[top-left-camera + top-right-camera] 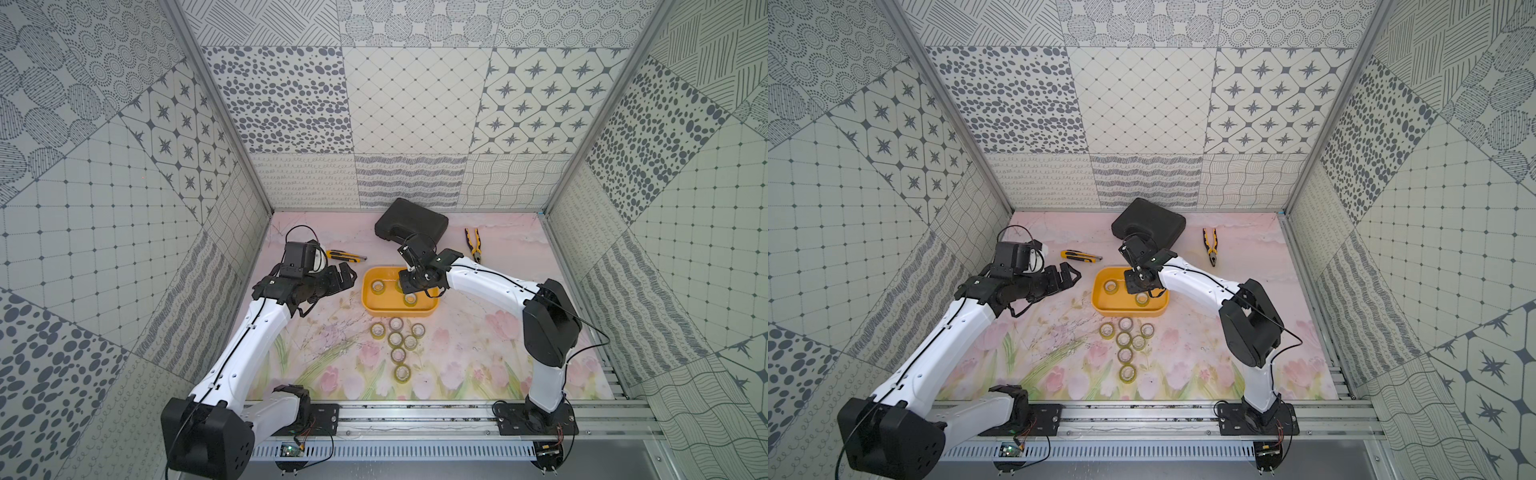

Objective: Put the transparent tape into the storage box
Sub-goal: Place the tape in the storage box, then pick up the tape at the center of the board.

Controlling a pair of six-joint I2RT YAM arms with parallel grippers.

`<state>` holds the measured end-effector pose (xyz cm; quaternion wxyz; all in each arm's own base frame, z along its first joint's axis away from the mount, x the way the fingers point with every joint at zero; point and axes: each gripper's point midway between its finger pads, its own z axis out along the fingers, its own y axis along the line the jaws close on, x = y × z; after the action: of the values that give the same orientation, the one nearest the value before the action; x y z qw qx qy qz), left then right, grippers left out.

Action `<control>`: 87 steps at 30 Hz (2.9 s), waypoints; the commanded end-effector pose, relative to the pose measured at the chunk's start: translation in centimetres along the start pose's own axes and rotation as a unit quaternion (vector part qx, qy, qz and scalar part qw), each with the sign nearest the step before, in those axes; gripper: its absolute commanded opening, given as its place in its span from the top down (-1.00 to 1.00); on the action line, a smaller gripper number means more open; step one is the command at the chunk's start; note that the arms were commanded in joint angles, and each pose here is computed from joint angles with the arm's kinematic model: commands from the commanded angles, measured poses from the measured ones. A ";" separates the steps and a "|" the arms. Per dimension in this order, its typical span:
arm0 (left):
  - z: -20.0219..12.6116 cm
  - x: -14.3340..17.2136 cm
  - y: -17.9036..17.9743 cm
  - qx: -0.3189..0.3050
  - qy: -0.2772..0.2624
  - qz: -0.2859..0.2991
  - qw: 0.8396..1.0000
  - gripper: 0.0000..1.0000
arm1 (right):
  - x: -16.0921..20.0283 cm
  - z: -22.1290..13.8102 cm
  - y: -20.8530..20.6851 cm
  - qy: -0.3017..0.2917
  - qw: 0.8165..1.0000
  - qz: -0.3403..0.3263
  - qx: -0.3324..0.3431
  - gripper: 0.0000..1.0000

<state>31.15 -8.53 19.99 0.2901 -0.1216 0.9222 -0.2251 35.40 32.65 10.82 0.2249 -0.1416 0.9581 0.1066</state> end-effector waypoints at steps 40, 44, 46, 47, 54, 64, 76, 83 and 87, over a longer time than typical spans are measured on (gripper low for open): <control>0.0 0.2 -0.5 0.018 0.002 0.005 1.000 -0.99 | -5.3 -7.3 1.9 -0.116 0.987 0.028 -0.109 -0.03; -0.1 1.5 0.0 0.013 0.011 -0.002 1.000 -0.98 | -1.4 -8.9 1.4 -0.118 0.982 0.024 -0.144 -0.02; 0.2 2.1 0.5 0.010 0.013 -0.004 1.000 -0.98 | 1.2 -9.0 0.4 -0.105 0.985 0.025 -0.135 -0.02; 0.3 2.3 0.7 0.006 0.017 -0.008 1.000 -0.99 | 2.5 -8.8 0.0 -0.093 0.987 0.026 -0.131 -0.02; 0.5 1.9 0.3 0.008 0.023 -0.003 1.000 -0.98 | 10.8 -7.3 -1.0 -0.033 0.992 0.018 -0.118 0.00; 0.9 2.2 0.6 0.001 0.039 -0.001 0.999 -0.99 | 14.5 -4.6 -2.2 0.001 0.998 0.024 -0.064 0.01; 0.8 2.5 1.0 -0.007 0.039 -0.001 0.999 -0.99 | 13.0 -1.5 -1.9 0.007 0.999 0.028 -0.026 0.02; 0.8 2.6 1.0 -0.006 0.040 -0.001 0.999 -0.99 | 13.0 -0.1 -2.3 0.012 1.000 0.024 -0.005 0.04; 0.9 2.6 1.0 -0.006 0.042 -0.001 0.999 -0.98 | 13.5 0.6 -2.4 0.022 1.000 0.021 0.000 0.04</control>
<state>29.84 -8.97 17.92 0.2564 -0.1242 0.9304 -0.2308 23.90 26.83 3.57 0.1865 -0.1277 0.9683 0.1066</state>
